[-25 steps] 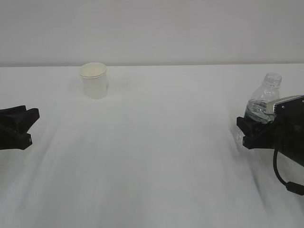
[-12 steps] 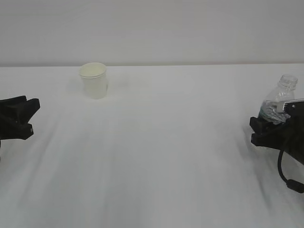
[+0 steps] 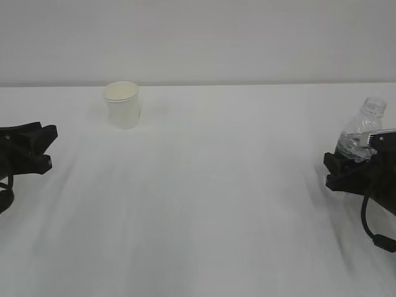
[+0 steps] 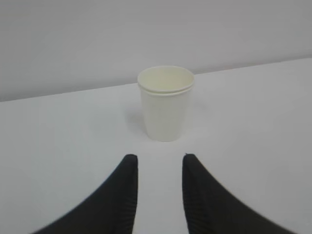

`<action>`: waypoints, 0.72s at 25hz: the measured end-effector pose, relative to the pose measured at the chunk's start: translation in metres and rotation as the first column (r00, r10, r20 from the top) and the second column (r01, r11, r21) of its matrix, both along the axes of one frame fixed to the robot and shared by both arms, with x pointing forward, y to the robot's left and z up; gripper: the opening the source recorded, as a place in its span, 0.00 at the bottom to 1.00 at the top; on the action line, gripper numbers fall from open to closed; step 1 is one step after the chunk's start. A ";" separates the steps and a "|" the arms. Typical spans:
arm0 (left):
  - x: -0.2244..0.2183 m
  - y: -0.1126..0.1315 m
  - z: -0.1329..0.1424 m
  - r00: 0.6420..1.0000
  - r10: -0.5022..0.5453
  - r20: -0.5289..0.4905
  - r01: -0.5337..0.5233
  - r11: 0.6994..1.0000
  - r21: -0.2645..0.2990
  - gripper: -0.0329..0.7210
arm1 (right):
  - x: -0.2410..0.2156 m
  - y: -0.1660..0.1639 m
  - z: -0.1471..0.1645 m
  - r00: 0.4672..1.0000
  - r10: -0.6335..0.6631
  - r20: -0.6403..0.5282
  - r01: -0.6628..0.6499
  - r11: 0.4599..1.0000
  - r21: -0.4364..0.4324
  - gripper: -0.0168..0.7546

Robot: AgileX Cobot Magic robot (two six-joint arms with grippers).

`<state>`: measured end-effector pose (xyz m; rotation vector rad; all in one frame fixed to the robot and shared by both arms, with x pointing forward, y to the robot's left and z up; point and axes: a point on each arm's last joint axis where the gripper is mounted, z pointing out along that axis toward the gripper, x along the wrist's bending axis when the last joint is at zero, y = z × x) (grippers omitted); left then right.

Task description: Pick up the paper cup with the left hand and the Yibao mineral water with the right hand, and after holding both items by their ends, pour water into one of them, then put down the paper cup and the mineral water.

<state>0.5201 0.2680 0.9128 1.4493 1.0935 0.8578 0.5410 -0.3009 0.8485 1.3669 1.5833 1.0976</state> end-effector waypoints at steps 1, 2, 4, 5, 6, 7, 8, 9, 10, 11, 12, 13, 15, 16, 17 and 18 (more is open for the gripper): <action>0.005 -0.001 -0.003 1.000 -0.010 -0.002 0.010 1.000 0.003 0.34 | 0.000 0.000 0.000 1.000 0.004 0.000 -0.004 1.000 0.000 0.60; 0.009 -0.002 -0.008 1.000 -0.022 -0.012 0.022 1.000 0.006 0.34 | 0.000 0.001 0.000 1.000 0.007 0.000 -0.007 1.000 -0.001 0.60; 0.017 -0.004 -0.014 0.999 -0.045 -0.020 0.045 0.999 0.014 0.35 | 0.000 0.001 0.000 1.000 0.011 0.000 -0.011 1.000 -0.001 0.60; 0.019 -0.005 -0.018 0.998 -0.052 -0.027 0.053 0.998 0.015 0.38 | 0.000 0.001 0.000 1.000 0.013 0.000 -0.013 1.000 -0.001 0.60; 0.022 -0.005 -0.020 0.998 -0.058 -0.029 0.059 0.998 0.017 0.41 | 0.000 0.001 0.000 1.000 0.014 0.000 -0.014 1.000 -0.002 0.60; 0.025 -0.005 -0.023 0.998 -0.060 -0.031 0.061 0.998 0.017 0.46 | 0.000 0.002 0.000 1.000 0.019 0.000 -0.019 1.000 -0.002 0.60; 0.027 -0.006 -0.025 0.997 -0.062 -0.035 0.063 0.998 0.018 0.54 | 0.000 0.002 0.000 1.000 0.019 0.000 -0.019 1.000 -0.002 0.60; 0.029 -0.006 -0.026 0.997 -0.063 -0.036 0.064 0.998 0.018 0.61 | 0.000 0.002 0.000 1.000 0.021 0.000 -0.021 1.000 -0.002 0.60; 0.030 -0.006 -0.028 0.997 -0.065 -0.036 0.065 0.998 0.018 0.70 | 0.000 0.002 0.000 1.000 0.021 0.000 -0.021 1.000 -0.002 0.60; 0.030 -0.006 -0.029 0.997 -0.063 -0.042 0.064 0.998 0.017 0.78 | 0.000 0.002 0.000 1.000 0.023 0.000 -0.023 1.000 -0.002 0.60; 0.031 -0.006 -0.030 0.997 -0.061 -0.043 0.062 0.998 0.017 0.84 | 0.000 0.002 0.000 1.000 0.023 -0.002 -0.023 1.000 -0.003 0.60; 0.031 -0.005 -0.030 0.998 -0.055 -0.043 0.056 0.998 0.016 0.87 | 0.000 0.002 0.000 1.000 0.023 -0.002 -0.023 1.000 -0.003 0.60; 0.033 -0.005 -0.030 0.998 -0.054 -0.041 0.054 0.998 0.015 0.91 | 0.000 0.002 0.000 1.000 0.029 -0.002 -0.029 1.000 -0.003 0.60; 0.035 -0.006 -0.030 0.998 -0.061 -0.034 0.062 0.998 0.017 0.91 | 0.000 0.002 0.000 1.000 0.029 -0.002 -0.029 1.000 -0.003 0.60; 0.039 -0.007 -0.030 0.997 -0.074 -0.028 0.075 0.997 0.021 0.92 | -0.001 0.003 0.000 0.999 0.032 -0.002 -0.032 0.999 -0.004 0.60; 0.043 -0.008 -0.031 0.996 -0.087 -0.022 0.088 0.996 0.025 0.92 | -0.001 0.003 0.000 0.999 0.033 -0.002 -0.033 0.999 -0.004 0.60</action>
